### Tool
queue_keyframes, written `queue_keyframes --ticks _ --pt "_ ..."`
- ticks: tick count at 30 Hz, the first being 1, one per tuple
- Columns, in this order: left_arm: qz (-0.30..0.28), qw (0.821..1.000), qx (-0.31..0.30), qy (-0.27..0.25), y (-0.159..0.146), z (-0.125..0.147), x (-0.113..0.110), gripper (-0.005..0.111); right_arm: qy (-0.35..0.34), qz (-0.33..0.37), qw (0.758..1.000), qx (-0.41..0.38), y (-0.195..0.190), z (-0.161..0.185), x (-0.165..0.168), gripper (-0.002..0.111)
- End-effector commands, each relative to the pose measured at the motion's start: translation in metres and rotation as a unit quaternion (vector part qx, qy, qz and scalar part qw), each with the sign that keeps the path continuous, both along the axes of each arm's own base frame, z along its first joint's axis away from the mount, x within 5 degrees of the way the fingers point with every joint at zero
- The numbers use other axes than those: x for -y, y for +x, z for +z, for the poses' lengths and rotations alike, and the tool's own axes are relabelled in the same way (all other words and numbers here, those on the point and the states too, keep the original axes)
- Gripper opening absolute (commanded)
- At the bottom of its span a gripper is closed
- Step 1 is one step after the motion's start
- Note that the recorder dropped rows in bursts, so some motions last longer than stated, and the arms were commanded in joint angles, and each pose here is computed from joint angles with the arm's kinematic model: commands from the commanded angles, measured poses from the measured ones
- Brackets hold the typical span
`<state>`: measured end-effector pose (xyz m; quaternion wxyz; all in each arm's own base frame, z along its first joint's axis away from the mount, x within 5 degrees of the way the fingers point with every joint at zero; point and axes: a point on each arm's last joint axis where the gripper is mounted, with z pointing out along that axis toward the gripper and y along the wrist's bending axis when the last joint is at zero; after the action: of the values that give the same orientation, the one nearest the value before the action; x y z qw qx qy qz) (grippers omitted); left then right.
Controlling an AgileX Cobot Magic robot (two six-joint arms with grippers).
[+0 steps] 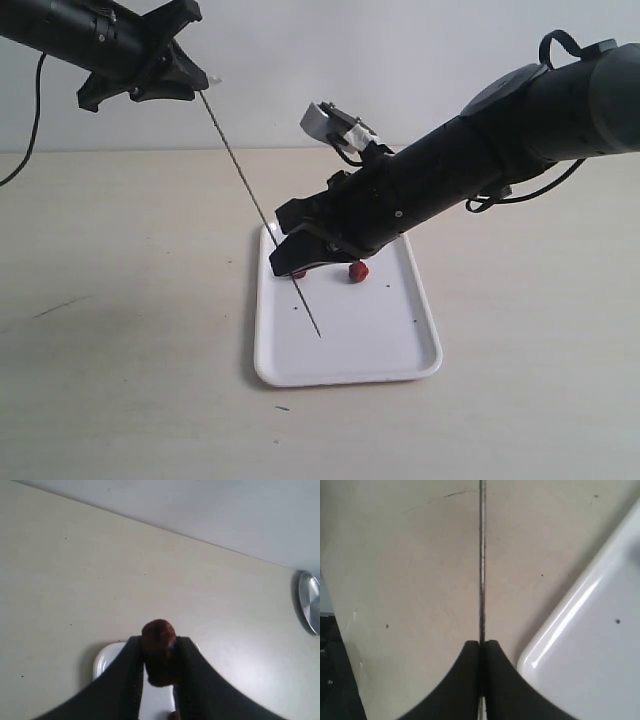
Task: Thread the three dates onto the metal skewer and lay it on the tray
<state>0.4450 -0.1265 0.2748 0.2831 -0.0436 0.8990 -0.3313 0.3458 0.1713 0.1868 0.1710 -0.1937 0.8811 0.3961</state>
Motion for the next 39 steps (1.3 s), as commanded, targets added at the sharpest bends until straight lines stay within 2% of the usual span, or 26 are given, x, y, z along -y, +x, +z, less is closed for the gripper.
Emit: queue_keyframes --ticks 1,16,20,29,39 --pt "-0.001 1.000 -0.002 -0.008 -0.001 0.002 0.003 0.022 -0.007 -0.007 1.000 0.006 0.001 -0.001 0.001 0.000" --pt "-0.005 1.000 -0.002 -0.006 -0.002 0.001 0.003 0.022 -0.007 0.002 1.000 0.014 0.008 0.011 -0.001 0.000" --pt "-0.004 1.000 -0.002 -0.006 -0.002 0.001 0.003 0.022 -0.041 0.005 0.999 -0.001 0.006 0.004 0.001 0.000" --pt "-0.008 1.000 -0.002 -0.004 -0.002 0.001 0.003 0.022 -0.044 -0.006 0.999 -0.009 0.013 -0.008 -0.001 0.000" --pt "-0.006 1.000 0.017 0.015 0.000 0.001 0.001 0.022 -0.041 0.010 0.999 -0.002 0.010 -0.004 -0.001 0.000"
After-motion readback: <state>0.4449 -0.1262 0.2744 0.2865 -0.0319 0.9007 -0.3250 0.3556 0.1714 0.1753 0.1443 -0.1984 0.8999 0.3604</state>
